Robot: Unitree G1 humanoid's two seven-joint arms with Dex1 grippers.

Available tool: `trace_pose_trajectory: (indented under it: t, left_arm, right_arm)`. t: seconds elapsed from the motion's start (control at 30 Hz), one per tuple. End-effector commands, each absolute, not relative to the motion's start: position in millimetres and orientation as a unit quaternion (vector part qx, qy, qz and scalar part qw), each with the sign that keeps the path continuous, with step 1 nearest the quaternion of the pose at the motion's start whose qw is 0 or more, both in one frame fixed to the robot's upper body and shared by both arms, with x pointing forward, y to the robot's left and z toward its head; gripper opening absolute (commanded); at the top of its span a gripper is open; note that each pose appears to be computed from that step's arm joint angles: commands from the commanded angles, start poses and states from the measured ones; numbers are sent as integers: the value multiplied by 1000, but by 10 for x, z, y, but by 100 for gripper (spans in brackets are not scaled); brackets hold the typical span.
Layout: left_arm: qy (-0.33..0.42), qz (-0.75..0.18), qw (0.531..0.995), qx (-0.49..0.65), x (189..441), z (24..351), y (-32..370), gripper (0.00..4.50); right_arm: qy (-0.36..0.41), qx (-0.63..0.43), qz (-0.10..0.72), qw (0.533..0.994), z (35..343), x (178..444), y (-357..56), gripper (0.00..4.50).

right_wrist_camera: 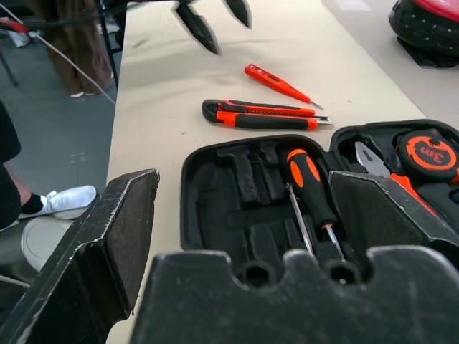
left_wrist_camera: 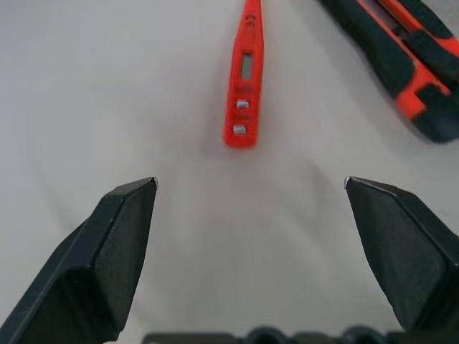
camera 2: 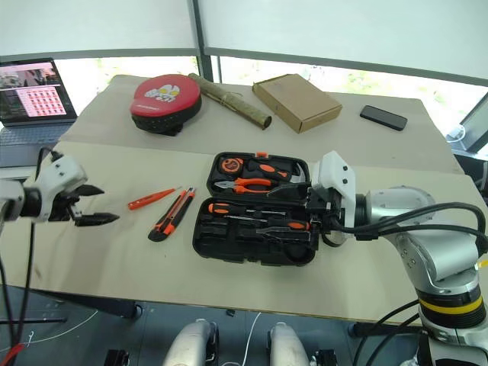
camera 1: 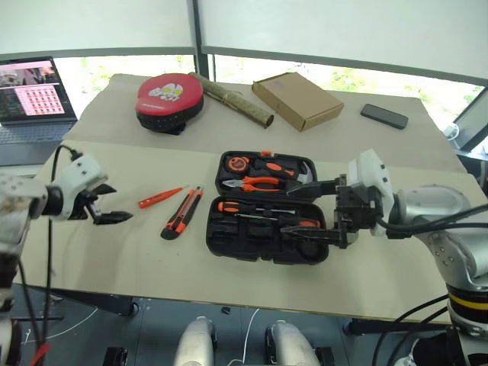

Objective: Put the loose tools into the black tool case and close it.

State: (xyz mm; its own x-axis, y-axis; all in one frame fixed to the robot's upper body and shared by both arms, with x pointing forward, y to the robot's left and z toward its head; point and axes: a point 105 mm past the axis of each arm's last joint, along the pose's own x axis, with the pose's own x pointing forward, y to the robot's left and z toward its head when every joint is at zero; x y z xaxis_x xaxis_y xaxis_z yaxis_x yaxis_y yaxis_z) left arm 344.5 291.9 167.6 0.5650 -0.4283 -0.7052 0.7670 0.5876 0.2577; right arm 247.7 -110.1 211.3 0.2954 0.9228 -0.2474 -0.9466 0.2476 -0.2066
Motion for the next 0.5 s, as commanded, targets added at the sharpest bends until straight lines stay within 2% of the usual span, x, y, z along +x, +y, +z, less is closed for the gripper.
trace_pose_trajectory:
  t: [0.03, 0.27, 0.47, 0.5]
  left_arm:
    - [347, -378, 805, 298, 3577, 1614, 2890, 450]
    - [396, -391, 749, 359, 3872, 1475, 2684, 450]
    - [401, -404, 739, 361, 3955, 1365, 2503, 450]
    - [403, -407, 735, 362, 3954, 1351, 2488, 398]
  right_arm:
    - [12, -164, 575, 801, 2195, 2363, -1098, 442]
    - [12, -156, 542, 825, 2128, 2256, -1080, 442]
    - [12, -149, 527, 837, 2151, 2210, -1094, 442]
    - [13, -148, 525, 838, 2155, 2201, -1098, 450]
